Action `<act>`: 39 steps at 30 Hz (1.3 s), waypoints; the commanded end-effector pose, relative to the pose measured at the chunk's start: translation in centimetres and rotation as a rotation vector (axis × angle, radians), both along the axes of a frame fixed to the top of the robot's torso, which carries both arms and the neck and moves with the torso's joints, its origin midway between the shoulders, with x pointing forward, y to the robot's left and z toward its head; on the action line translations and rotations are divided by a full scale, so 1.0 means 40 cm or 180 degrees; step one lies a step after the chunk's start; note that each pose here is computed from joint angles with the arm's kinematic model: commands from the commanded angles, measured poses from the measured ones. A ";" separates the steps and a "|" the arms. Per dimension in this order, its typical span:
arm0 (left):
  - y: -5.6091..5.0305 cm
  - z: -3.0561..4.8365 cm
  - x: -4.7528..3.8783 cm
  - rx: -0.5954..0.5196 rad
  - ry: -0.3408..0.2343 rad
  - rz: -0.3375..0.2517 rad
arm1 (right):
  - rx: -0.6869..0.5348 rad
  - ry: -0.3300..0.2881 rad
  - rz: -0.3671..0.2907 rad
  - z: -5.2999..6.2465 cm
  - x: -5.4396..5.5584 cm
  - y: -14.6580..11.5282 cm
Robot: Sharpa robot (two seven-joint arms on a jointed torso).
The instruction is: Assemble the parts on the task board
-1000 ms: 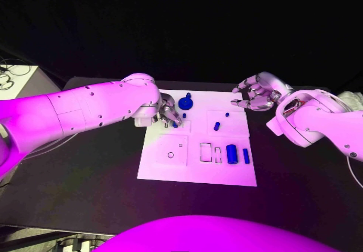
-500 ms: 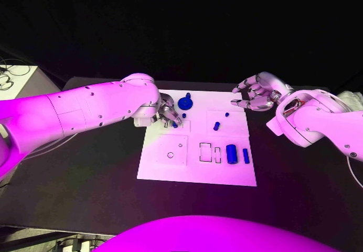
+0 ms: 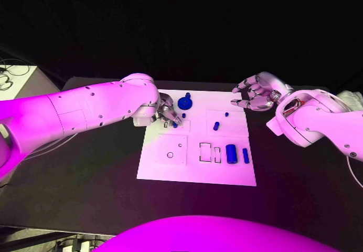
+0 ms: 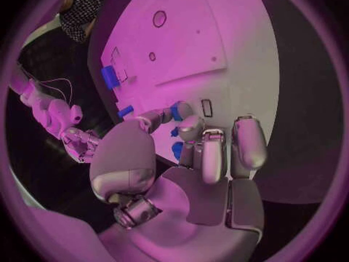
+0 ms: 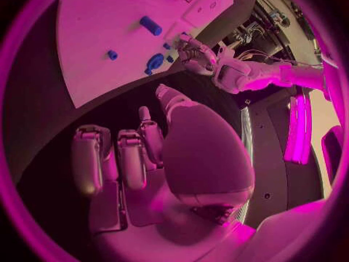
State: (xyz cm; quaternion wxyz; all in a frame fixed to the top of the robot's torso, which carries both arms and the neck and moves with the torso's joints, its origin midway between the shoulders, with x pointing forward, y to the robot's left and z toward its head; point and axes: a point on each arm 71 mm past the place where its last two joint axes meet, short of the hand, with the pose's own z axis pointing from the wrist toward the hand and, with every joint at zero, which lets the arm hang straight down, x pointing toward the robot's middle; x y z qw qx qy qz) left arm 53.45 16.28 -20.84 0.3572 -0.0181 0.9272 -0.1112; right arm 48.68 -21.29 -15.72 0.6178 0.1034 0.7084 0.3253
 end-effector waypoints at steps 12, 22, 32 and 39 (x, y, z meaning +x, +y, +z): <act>0.007 -0.012 0.001 0.0120 -0.0017 -0.0045 | -0.0013 0.0013 0.0028 -0.001 -0.001 0.001; 0.014 -0.011 -0.002 0.0132 -0.0028 -0.0049 | -0.0010 0.0015 0.0024 -0.001 0.000 -0.001; 0.020 -0.006 -0.006 0.0121 -0.0076 -0.0050 | -0.0009 0.0021 0.0019 -0.003 0.000 -0.003; 0.020 0.014 -0.006 0.0052 -0.0146 -0.0039 | -0.0007 0.0030 0.0014 -0.005 0.000 -0.005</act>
